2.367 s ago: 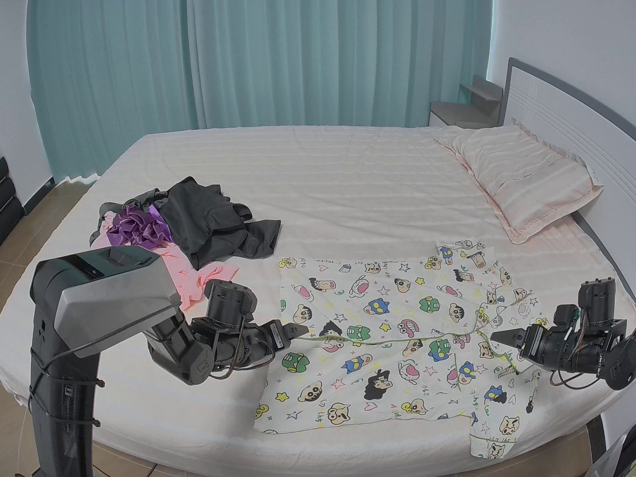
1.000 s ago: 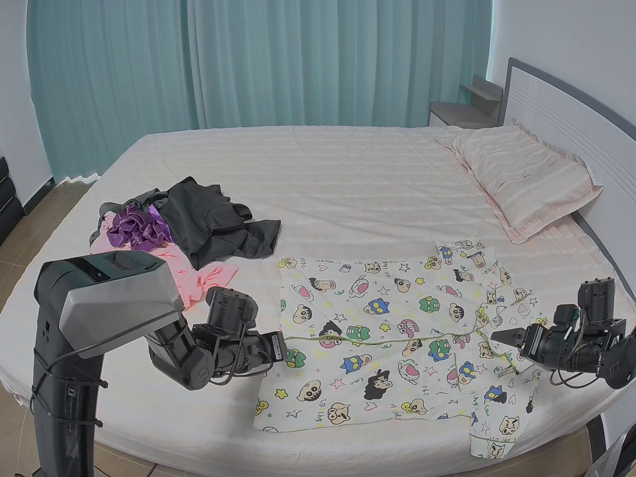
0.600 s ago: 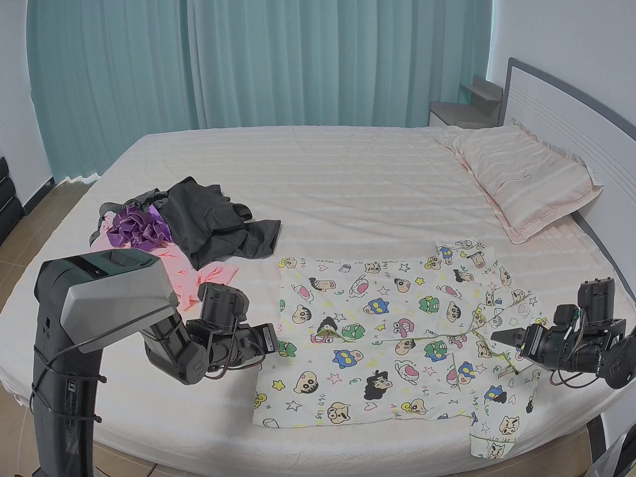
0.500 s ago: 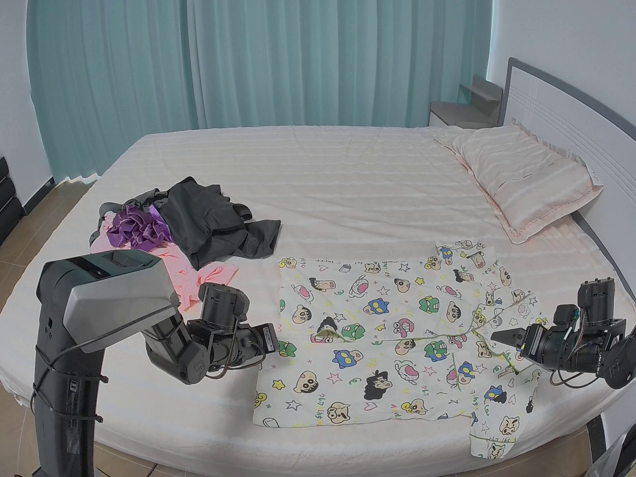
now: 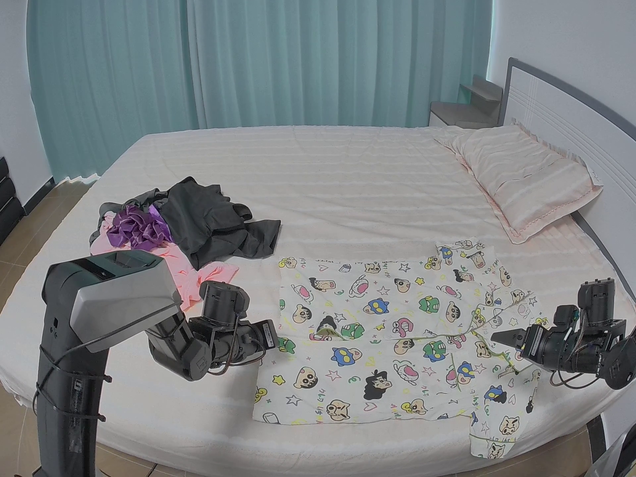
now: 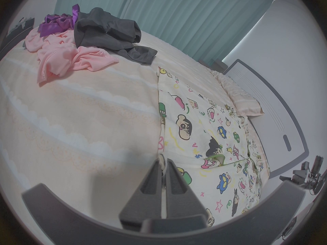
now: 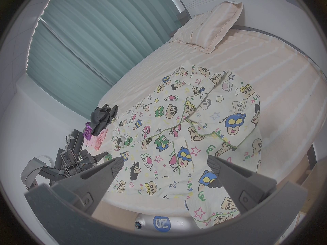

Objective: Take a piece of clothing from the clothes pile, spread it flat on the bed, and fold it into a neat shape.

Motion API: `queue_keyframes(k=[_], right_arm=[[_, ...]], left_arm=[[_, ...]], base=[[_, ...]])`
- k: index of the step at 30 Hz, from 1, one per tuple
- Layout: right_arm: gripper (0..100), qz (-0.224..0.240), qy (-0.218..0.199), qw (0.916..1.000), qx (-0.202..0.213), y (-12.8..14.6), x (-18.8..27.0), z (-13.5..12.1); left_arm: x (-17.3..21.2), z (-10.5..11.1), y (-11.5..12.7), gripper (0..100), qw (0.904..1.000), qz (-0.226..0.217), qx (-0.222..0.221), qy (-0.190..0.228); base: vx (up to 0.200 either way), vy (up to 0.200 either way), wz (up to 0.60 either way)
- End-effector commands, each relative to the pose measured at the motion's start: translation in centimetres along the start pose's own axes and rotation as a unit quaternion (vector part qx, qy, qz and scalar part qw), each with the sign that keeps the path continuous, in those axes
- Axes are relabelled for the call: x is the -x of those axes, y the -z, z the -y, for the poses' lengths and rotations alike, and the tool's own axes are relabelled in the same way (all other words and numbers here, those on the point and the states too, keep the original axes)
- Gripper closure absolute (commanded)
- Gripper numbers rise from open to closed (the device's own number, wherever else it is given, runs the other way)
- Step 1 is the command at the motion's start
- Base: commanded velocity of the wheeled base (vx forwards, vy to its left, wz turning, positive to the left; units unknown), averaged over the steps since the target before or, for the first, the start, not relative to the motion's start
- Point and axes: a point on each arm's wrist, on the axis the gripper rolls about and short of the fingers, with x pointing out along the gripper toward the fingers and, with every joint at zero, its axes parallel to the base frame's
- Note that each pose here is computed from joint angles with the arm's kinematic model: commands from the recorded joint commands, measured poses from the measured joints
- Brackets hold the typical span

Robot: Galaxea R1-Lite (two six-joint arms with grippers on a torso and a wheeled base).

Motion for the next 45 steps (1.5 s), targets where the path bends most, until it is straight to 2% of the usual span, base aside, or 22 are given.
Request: queue_keyframes(k=[1, 7, 29, 30, 39, 41, 45], right_arm=[[0, 0.001, 0.000, 1.0000, 0.001, 0.0, 0.0, 0.0], [0, 0.003, -0.002, 1.0000, 0.001, 0.0, 0.2, -0.1], [0, 0.003, -0.001, 1.0000, 0.001, 0.0, 0.2, -0.1], [0, 0.002, -0.001, 1.0000, 0.001, 0.0, 0.2, -0.1], [0, -0.005, 0.006, 1.0000, -0.002, 0.6, 0.5, 0.3], [0, -0.004, 0.010, 0.9999, -0.006, 0.6, 0.5, 0.5], [0, -0.009, 0.011, 0.9999, -0.006, 0.8, 0.6, 0.6]], left_arm=[[-0.3, -0.1, 0.0, 100, 1.0000, 0.000, 0.005, 0.000], [-0.4, -0.1, -0.4, 100, 0.9997, 0.009, 0.024, -0.003], [-0.5, -0.9, -0.4, 100, 0.9992, 0.009, 0.032, -0.024], [-0.5, -0.9, -0.4, 0, 0.9991, 0.008, 0.034, -0.025], [1.2, -2.1, -1.0, 0, 0.9955, 0.017, 0.086, -0.037], [3.4, -3.1, -1.9, 0, 0.9934, 0.024, 0.106, -0.036], [6.5, -3.3, -1.9, 0, 0.9921, 0.022, 0.121, -0.027]], base=[[0.000, 0.000, 0.00], [0.000, 0.000, 0.00], [0.000, 0.000, 0.00], [0.000, 0.000, 0.00], [0.000, 0.000, 0.00], [0.000, 0.000, 0.00], [0.000, 0.000, 0.00]])
